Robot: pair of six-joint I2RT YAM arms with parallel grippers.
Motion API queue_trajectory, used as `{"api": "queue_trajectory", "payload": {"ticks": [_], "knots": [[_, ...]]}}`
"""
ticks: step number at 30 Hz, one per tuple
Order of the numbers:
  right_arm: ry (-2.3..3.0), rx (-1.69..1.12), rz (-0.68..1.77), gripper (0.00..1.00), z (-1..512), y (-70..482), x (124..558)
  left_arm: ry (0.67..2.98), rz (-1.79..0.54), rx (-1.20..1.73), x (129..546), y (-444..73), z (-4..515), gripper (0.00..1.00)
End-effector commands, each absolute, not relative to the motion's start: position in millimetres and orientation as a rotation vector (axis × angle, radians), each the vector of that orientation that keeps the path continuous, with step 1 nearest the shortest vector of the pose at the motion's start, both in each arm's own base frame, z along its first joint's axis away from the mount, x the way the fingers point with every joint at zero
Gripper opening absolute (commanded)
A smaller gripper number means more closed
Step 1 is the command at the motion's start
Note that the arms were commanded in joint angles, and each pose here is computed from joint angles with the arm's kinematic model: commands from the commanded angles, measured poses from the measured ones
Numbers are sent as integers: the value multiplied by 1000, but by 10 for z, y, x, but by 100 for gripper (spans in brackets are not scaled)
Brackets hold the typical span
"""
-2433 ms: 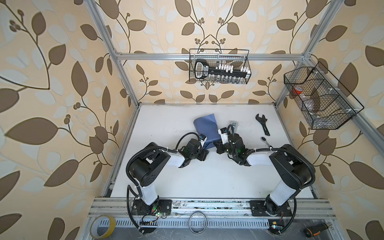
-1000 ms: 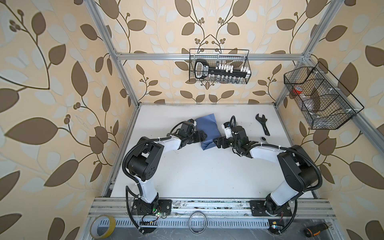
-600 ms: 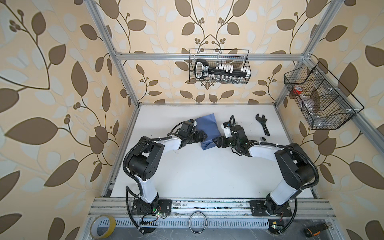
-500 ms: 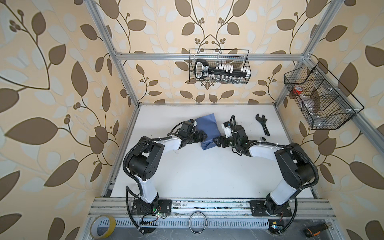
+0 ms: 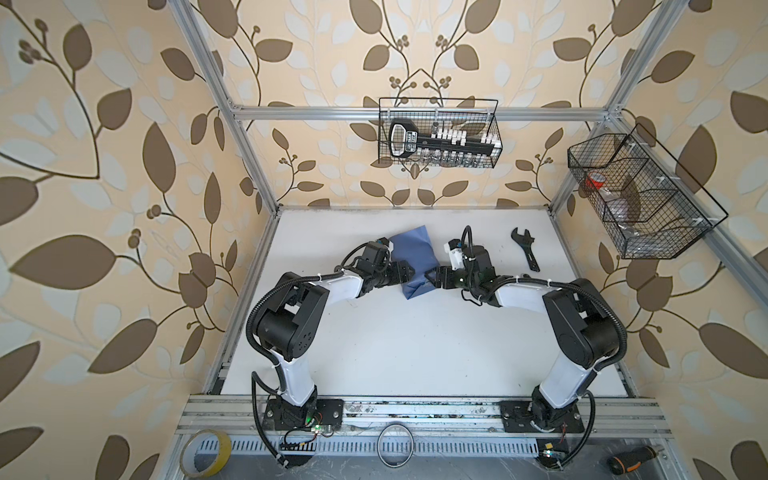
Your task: Wrap the gift box in paper
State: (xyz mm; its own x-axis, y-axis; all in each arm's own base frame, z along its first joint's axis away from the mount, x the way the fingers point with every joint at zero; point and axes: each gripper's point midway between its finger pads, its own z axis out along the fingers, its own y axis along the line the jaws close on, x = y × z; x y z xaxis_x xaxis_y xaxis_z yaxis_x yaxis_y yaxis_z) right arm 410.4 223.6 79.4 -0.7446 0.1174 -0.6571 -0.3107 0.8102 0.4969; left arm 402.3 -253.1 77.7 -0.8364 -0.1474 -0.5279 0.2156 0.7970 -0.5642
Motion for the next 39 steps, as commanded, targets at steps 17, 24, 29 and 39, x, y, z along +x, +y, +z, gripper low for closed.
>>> {"api": "queue_trajectory", "payload": {"ticks": [17,24,29,39], "knots": [[2290,-115,962,76,902,2532,4369,2364,-1074,55,4324,-2699,1060,85],[2249,-45,1083,68,1031,2542,3764,2324,-1272,40,3719,-2754,1177,80],[2259,105,1014,76,935,2205,3610,2347,-1112,-50,3499,-2409,1093,89],[2301,111,1004,83,867,2314,3939,2426,-1071,-43,3813,-2475,993,90]]}}
